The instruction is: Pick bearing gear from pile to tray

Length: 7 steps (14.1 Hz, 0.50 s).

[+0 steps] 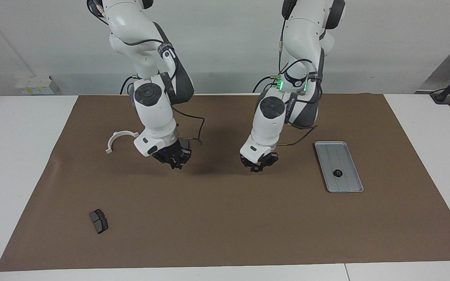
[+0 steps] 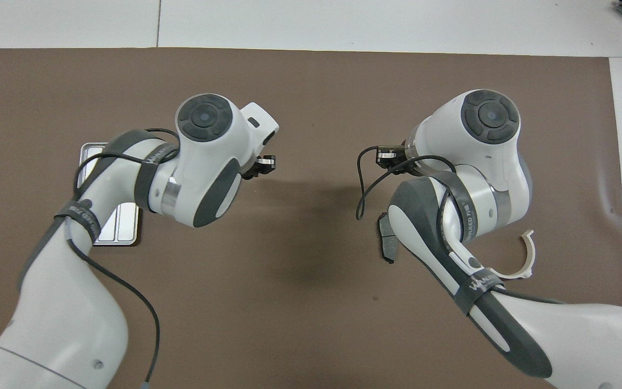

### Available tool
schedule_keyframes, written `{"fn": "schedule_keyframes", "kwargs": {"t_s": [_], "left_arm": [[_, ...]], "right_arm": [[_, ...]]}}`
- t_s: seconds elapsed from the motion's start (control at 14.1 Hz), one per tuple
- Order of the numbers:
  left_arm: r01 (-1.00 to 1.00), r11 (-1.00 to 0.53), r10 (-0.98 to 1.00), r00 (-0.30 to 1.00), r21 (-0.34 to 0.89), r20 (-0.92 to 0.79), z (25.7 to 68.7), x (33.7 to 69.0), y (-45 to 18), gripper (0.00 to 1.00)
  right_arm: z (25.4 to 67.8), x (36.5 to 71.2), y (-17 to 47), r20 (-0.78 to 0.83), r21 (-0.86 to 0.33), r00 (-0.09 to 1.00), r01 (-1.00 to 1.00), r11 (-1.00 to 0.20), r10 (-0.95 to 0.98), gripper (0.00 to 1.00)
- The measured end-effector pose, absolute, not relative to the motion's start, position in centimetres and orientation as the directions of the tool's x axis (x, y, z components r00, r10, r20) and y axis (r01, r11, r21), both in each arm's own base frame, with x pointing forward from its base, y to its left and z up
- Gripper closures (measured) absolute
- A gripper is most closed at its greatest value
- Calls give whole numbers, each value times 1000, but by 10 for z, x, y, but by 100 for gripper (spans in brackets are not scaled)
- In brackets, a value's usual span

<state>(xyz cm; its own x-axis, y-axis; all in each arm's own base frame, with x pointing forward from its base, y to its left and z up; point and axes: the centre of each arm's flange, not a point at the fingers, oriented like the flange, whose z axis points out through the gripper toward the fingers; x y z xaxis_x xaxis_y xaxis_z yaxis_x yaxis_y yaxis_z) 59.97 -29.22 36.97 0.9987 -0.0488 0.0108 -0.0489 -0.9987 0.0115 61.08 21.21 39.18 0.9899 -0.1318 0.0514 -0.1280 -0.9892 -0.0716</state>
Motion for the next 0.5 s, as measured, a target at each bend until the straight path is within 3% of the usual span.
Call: {"fn": "schedule_keyframes", "kwargs": {"t_s": [0.28,0.5], "left_arm": [[-150,-989,-150,986,6,-68,403,631,-141,65],[-263,-964,-265,958,37,-113,393,639,-42,65]], "right_arm": [[386,588,277,45,-87,979,-195,-977,-199,76],[371,567,330,41,-105,968,-241,-965,-246,76]]}}
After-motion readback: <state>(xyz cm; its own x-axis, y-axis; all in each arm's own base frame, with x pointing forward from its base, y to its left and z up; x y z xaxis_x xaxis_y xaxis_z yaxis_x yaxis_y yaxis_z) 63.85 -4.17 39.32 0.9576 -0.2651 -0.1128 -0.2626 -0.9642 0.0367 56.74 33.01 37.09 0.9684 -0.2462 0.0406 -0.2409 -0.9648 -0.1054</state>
